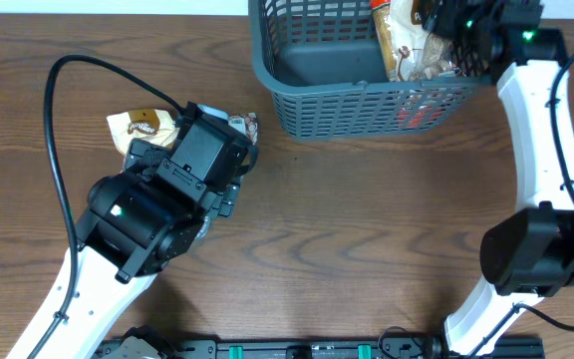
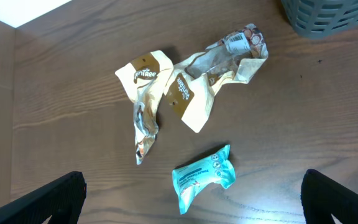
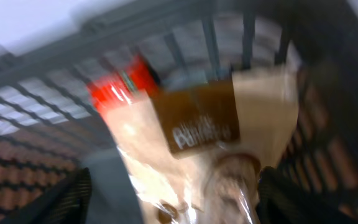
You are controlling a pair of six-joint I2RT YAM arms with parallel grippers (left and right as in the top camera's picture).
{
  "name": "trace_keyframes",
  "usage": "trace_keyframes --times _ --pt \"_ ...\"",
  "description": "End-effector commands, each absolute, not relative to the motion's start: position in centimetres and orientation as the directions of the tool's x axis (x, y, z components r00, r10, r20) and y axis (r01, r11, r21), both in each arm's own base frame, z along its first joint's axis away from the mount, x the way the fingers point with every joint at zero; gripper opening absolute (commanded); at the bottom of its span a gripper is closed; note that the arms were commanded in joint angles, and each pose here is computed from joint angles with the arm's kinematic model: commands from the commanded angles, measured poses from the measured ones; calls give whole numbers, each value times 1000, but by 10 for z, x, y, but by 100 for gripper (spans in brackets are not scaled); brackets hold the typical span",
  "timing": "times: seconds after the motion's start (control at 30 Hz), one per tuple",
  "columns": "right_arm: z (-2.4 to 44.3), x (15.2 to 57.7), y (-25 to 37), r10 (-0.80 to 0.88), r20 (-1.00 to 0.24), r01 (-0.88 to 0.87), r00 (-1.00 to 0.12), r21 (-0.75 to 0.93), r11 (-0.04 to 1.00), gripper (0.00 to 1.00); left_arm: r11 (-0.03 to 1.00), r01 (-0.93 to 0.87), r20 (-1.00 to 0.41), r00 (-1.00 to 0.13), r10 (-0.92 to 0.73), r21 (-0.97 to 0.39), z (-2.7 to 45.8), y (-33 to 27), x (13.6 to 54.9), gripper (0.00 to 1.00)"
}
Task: Pack container
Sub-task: 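Carry the snack bag into the basket and open the right gripper, then lower the left gripper onto the left snack bag and grasp it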
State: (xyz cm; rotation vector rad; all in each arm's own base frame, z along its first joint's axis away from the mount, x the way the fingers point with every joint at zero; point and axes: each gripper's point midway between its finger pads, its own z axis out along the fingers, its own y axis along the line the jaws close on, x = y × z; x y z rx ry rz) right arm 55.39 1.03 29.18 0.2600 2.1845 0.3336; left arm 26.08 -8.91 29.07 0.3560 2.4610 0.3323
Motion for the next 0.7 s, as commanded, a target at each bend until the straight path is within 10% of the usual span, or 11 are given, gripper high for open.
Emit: trace_keyframes --times 0.0,0.37,0.67 --pt "369 553 23 293 -827 -33 -479 351 936 89 928 162 -546 -769 332 335 292 -87 263 99" --pt "539 445 65 246 -916 -342 -318 353 871 99 941 223 -529 -783 329 256 285 -102 257 99" --pt "499 385 -60 396 -864 409 -312 255 876 99 955 244 -562 -773 296 168 287 -117 263 99"
